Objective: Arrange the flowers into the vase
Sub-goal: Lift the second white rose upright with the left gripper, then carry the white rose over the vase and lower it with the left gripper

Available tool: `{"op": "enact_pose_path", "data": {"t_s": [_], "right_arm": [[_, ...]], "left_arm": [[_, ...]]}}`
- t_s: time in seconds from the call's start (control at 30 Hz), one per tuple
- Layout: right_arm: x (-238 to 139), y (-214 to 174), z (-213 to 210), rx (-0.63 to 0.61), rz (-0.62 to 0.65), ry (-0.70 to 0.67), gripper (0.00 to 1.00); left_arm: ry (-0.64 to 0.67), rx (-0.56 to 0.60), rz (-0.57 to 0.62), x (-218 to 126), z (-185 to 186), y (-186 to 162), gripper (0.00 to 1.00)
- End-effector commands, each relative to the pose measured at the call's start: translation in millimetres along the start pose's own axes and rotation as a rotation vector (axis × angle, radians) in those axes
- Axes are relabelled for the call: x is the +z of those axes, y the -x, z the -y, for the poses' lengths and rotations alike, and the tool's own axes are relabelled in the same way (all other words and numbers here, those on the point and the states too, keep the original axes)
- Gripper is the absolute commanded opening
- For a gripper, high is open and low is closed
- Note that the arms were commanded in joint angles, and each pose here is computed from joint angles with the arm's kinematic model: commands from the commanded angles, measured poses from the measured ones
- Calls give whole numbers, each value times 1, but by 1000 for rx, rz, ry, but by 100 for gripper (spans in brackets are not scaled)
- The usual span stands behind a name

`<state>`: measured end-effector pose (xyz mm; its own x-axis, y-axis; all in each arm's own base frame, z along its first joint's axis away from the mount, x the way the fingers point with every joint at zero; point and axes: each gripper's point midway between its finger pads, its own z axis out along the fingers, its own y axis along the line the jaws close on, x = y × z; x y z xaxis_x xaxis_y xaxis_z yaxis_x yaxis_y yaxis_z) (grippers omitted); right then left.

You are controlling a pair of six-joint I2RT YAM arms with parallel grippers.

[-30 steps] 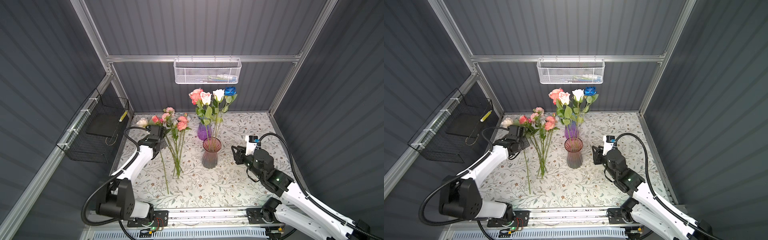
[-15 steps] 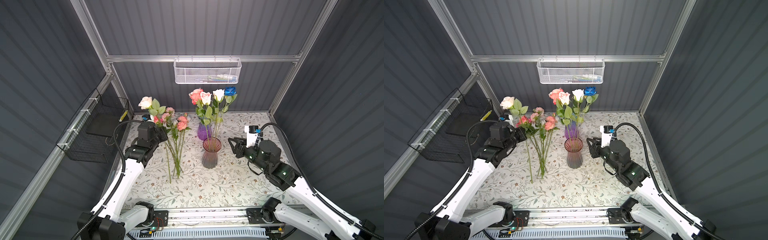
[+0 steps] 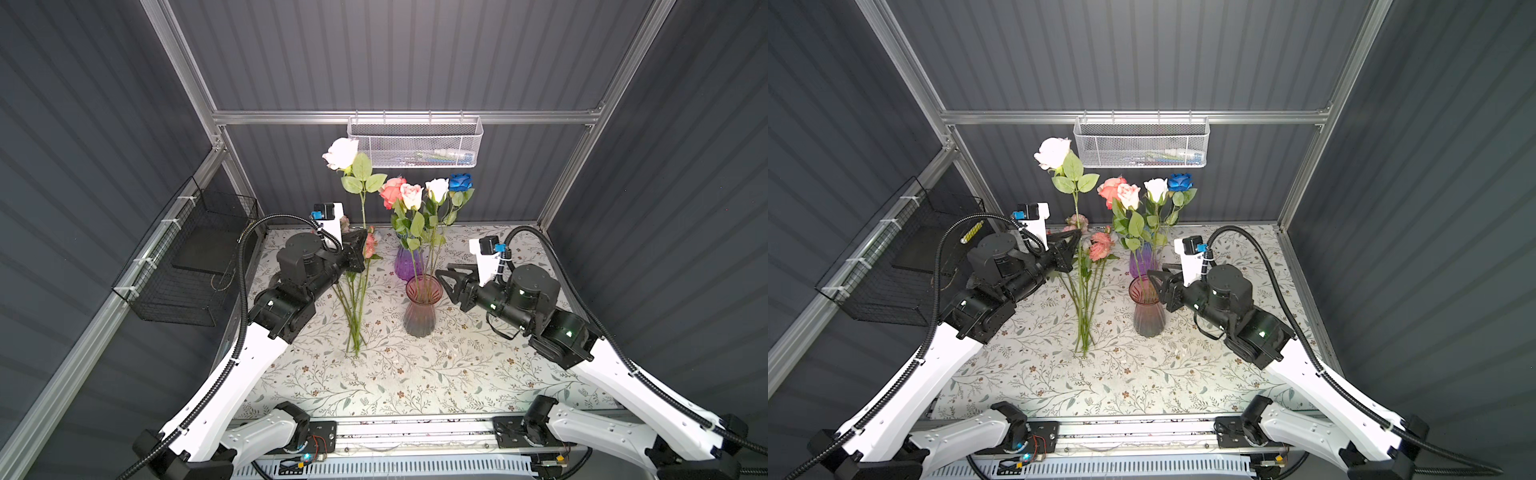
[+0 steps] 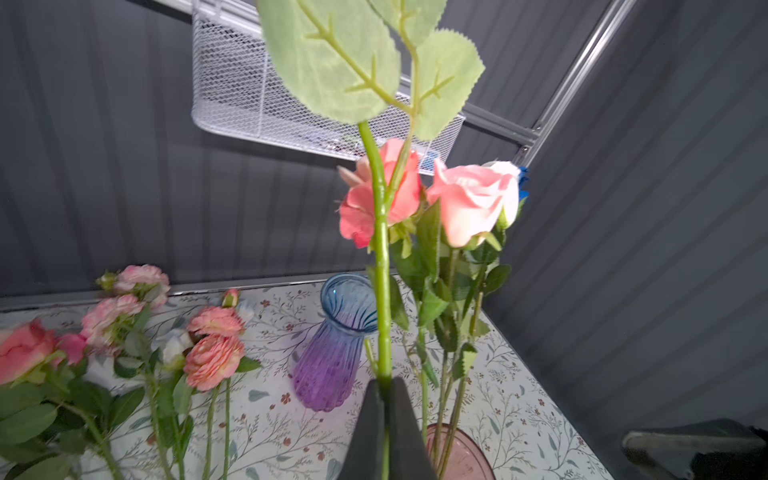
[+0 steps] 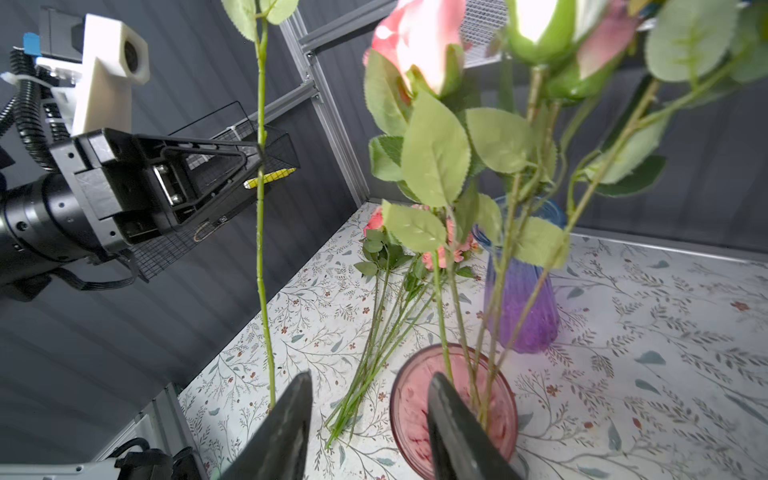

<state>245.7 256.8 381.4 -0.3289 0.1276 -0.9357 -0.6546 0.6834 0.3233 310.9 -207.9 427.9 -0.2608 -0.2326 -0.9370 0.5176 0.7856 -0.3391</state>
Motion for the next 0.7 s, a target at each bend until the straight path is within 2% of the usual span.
{"op": "enact_pose_path", "data": {"t_s": [0.0, 0.27, 0.37, 0.43, 0.67], "right_arm": [[3, 12, -18, -48, 7, 55, 49], [3, 10, 0, -56, 28, -35, 50], [-5, 10, 13, -67, 48, -101, 50], [-11, 7, 27, -63, 56, -157, 50], [-31, 4, 62, -5, 98, -258, 50]], "left_arm": [[-110, 42, 69, -11, 30, 25, 0], [-278, 74, 151, -20, 75, 56, 0], [-320, 92, 167, -11, 89, 61, 0], [-346, 109, 206, -9, 102, 81, 0], [-446, 130, 280, 19, 141, 100, 0]]}}
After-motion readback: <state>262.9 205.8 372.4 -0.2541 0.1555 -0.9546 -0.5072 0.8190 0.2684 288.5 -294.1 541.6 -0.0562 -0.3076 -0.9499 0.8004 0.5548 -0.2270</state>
